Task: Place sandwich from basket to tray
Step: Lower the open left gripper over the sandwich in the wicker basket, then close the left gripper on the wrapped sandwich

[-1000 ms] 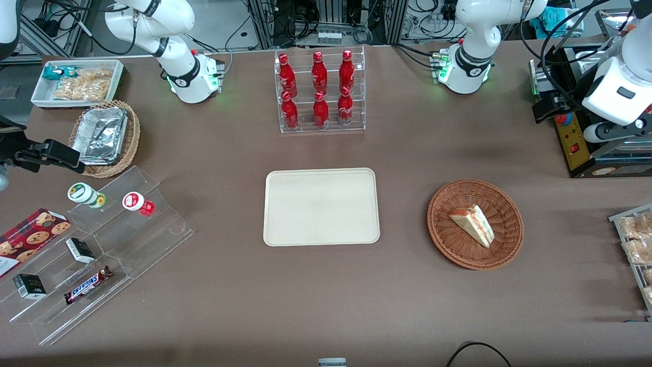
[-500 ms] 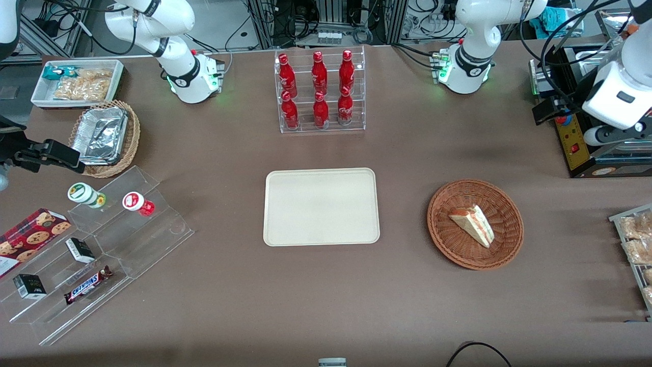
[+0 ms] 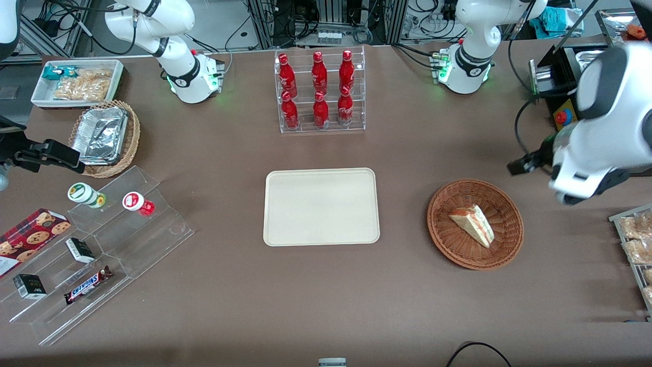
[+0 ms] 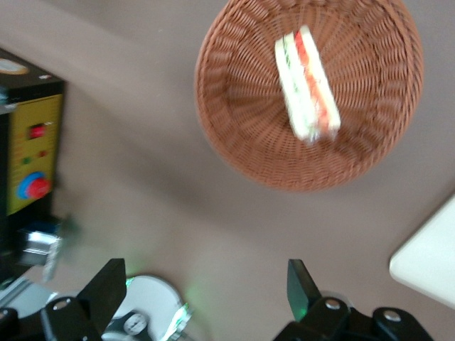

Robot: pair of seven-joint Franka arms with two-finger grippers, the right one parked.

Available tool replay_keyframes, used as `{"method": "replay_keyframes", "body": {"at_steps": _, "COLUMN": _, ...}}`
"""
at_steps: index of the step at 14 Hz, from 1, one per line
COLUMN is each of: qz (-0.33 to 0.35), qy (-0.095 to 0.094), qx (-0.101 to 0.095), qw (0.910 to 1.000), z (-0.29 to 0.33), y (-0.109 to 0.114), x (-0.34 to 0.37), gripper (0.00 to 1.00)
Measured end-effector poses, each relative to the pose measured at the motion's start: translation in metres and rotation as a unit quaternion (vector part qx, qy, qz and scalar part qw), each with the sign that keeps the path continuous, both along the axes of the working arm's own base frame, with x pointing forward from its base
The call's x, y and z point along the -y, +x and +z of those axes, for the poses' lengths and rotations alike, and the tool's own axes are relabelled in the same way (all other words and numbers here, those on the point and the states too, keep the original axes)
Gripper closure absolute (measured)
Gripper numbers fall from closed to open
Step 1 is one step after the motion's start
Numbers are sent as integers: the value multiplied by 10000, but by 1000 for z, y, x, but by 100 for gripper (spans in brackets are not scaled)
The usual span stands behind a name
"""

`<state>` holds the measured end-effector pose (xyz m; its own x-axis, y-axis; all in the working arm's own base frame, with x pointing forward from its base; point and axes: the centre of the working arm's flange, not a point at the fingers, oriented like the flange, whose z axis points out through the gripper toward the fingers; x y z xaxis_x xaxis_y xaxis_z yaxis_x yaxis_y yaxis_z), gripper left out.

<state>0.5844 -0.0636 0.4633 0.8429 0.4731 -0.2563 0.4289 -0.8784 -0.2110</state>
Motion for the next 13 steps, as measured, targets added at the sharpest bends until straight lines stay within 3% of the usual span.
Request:
{"method": "replay_keyframes", "body": {"at_steps": 4, "qz": 898, "qy": 82, "qx": 305, "qw": 9955, "z": -109, "y": 26, "x": 14, "gripper": 0}}
{"method": "replay_keyframes", "body": {"at_steps": 9, "qz": 1317, "qy": -63, "qx": 637, "qw": 9892, "z": -176, "y": 48, "x": 27, "gripper": 0}}
{"method": "replay_keyframes", "body": {"at_steps": 13, "qz": 1367, "qy": -58, "qx": 488, "qw": 9894, "z": -205, "y": 46, "x": 27, "gripper": 0}}
